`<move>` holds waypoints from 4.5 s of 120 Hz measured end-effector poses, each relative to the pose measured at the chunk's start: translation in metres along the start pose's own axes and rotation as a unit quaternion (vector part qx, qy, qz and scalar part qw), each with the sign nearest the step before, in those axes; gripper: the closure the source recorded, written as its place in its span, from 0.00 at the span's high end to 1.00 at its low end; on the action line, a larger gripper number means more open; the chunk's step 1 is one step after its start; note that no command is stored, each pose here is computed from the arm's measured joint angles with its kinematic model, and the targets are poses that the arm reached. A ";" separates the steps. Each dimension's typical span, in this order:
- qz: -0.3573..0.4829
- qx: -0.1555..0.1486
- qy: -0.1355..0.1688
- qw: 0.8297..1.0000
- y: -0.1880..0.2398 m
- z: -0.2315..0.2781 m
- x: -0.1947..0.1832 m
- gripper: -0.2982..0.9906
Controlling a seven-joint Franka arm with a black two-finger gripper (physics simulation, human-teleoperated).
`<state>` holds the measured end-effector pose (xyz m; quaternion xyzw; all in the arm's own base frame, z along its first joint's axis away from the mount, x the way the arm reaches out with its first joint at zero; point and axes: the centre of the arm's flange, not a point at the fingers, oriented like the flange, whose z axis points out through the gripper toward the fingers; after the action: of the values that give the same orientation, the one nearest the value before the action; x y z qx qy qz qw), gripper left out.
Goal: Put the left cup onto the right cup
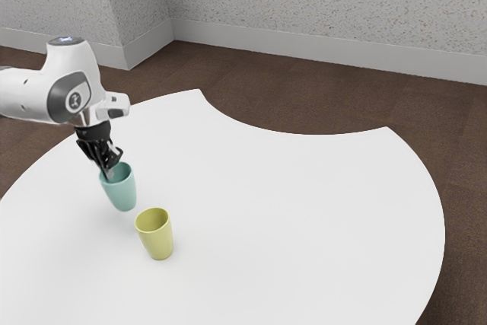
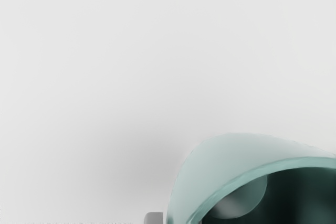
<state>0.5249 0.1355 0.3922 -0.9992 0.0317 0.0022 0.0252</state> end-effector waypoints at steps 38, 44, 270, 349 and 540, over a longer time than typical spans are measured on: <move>0.014 -0.001 0.016 1.000 0.016 -0.038 -0.006 0.16; 0.018 -0.001 0.019 1.000 0.019 -0.044 -0.007 0.16; 0.111 -0.011 -0.011 0.994 0.116 -0.069 -0.030 0.16; 0.107 -0.013 -0.023 0.994 0.114 -0.051 -0.026 0.16; 0.105 -0.017 -0.032 0.994 0.117 -0.038 -0.019 0.16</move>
<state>0.4983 0.0184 0.4244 -0.9900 0.1355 0.0371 0.0090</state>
